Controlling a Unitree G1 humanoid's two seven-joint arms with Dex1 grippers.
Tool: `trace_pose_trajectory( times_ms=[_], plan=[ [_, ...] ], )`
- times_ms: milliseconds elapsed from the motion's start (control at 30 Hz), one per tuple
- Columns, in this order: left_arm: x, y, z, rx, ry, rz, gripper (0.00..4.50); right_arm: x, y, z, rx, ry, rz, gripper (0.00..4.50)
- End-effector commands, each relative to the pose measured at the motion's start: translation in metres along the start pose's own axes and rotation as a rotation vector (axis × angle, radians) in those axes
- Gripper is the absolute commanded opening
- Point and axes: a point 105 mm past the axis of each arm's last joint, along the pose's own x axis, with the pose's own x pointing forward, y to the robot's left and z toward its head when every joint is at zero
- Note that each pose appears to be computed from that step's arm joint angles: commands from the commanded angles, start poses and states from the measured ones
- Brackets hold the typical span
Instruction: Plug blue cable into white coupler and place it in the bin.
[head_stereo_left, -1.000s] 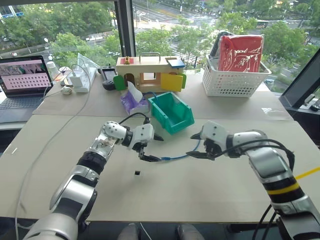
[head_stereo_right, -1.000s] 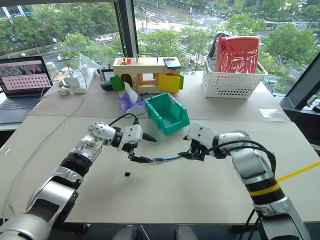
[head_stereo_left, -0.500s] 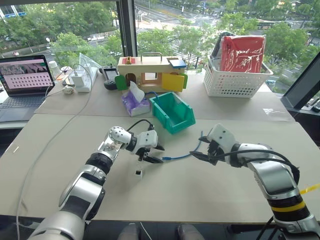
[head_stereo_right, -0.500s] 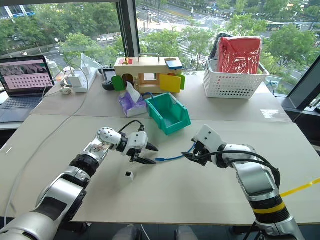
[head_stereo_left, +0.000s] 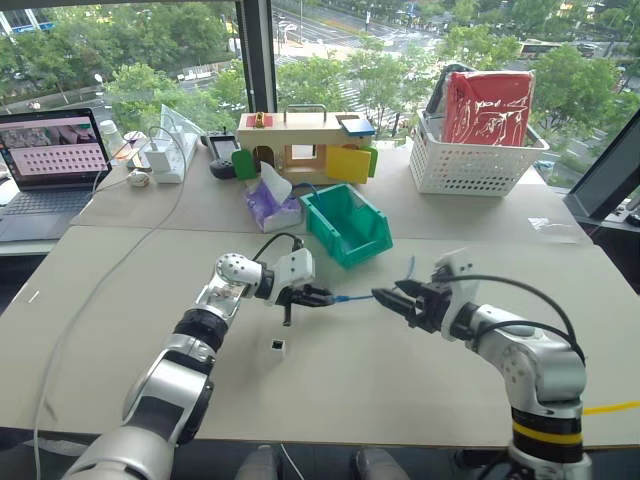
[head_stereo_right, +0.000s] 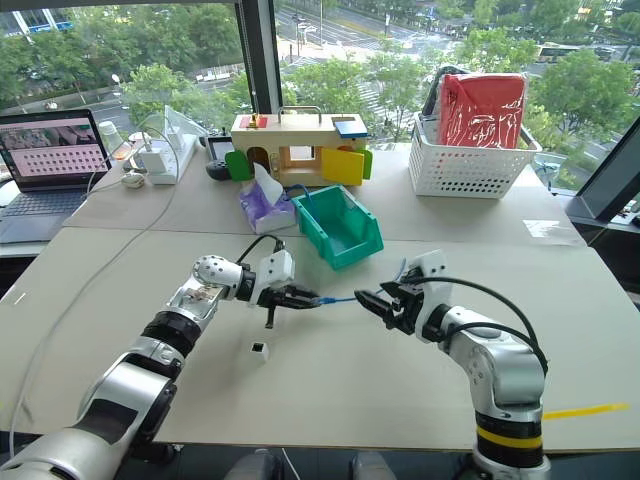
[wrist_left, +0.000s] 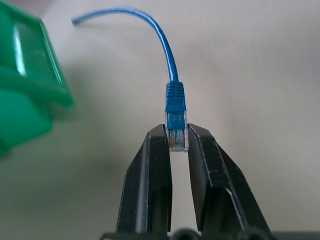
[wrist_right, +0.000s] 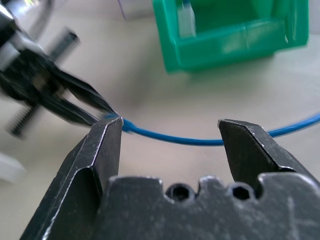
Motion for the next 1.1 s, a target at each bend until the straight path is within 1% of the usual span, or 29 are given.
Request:
trace_pose_trajectory(
  times_ms=[33, 133, 233, 333, 400, 567, 800, 1100],
  plan=[
    [0.002, -0.004, 0.024, -0.007, -0.119, 0.001, 0.07, -0.018, 0.001, -0.02, 0.139, 0.012, -0.063, 3.58],
    [0.006, -0.01, 0.03, -0.008, -0.131, -0.021, 0.07, -0.02, -0.003, -0.035, 0.266, -0.018, -0.131, 3.58],
    [0.008, -0.017, 0.034, -0.014, -0.139, -0.047, 0.07, -0.015, -0.009, -0.023, 0.372, -0.179, -0.185, 3.58],
    [0.01, -0.026, 0.036, -0.019, -0.142, -0.083, 0.07, -0.011, -0.009, -0.015, 0.441, -0.271, -0.191, 3.58],
    [0.009, -0.03, 0.036, -0.023, -0.139, -0.094, 0.07, -0.009, -0.005, -0.016, 0.451, -0.268, -0.18, 3.58],
    [0.005, -0.028, 0.025, 0.0, -0.078, -0.086, 0.07, -0.003, 0.008, -0.024, 0.482, -0.245, -0.149, 3.58],
    [0.004, -0.024, 0.026, 0.009, -0.076, -0.071, 0.07, 0.001, 0.019, -0.031, 0.525, -0.195, -0.101, 3.58],
    [0.009, -0.023, 0.03, 0.013, -0.093, -0.066, 0.07, 0.01, 0.023, -0.042, 0.595, -0.131, -0.072, 3.58]
  ],
)
